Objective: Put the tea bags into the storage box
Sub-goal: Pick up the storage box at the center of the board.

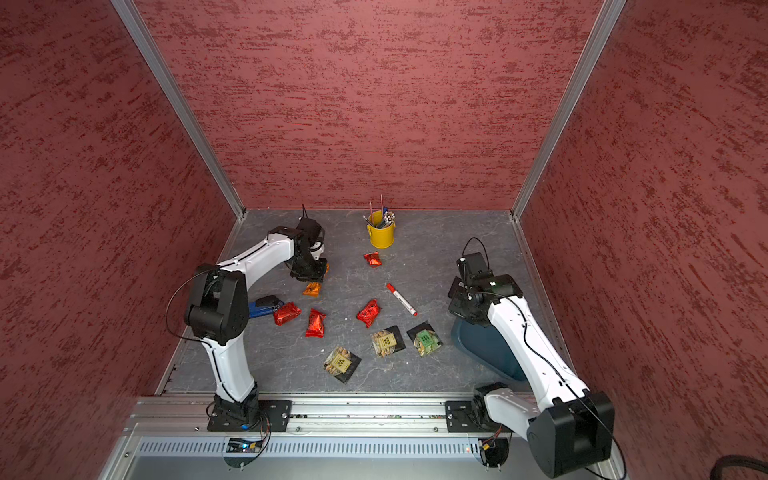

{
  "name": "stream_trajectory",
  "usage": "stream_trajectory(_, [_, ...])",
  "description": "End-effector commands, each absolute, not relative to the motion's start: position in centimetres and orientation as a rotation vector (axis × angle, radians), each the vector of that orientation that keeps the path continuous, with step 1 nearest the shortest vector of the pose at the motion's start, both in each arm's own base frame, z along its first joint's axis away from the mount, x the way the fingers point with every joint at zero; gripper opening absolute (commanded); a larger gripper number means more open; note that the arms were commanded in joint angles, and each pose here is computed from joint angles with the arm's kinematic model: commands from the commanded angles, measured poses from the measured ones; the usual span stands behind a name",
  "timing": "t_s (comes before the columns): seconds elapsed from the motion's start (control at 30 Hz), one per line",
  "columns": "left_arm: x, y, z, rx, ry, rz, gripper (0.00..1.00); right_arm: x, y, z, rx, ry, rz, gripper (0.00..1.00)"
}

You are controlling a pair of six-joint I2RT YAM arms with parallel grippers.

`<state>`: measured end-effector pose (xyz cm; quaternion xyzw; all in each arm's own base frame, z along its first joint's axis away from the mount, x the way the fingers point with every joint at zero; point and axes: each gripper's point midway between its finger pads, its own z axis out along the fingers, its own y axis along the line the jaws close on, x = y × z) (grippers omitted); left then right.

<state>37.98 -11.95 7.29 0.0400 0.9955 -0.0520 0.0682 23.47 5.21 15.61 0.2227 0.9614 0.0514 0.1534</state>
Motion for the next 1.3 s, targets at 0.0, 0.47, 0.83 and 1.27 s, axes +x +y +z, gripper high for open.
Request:
stream_trajectory(0.0, [38.6, -11.3, 10.0, 0.123, 2.936, -0.162, 0.26, 23.8, 5.5, 17.6, 0.598, 2.739, 0.09, 0.08])
stream_trajectory(0.47, [37.8, -8.7, 13.9, 0.017, 2.876, -0.214, 0.26, 27.8, 14.7, 24.2, 0.329, 2.669, 0.182, 0.07])
stream_trajectory(0.83, [36.6, -4.1, 18.9, -0.141, 2.789, -0.248, 0.27, 29.2, 29.8, 26.4, -0.05, 2.673, 0.306, 0.07])
stream_trajectory(1.27, [33.5, 0.9, 19.2, -0.369, 2.749, -0.285, 0.28, 30.1, 41.4, 26.6, -0.264, 2.644, 0.509, 0.05])
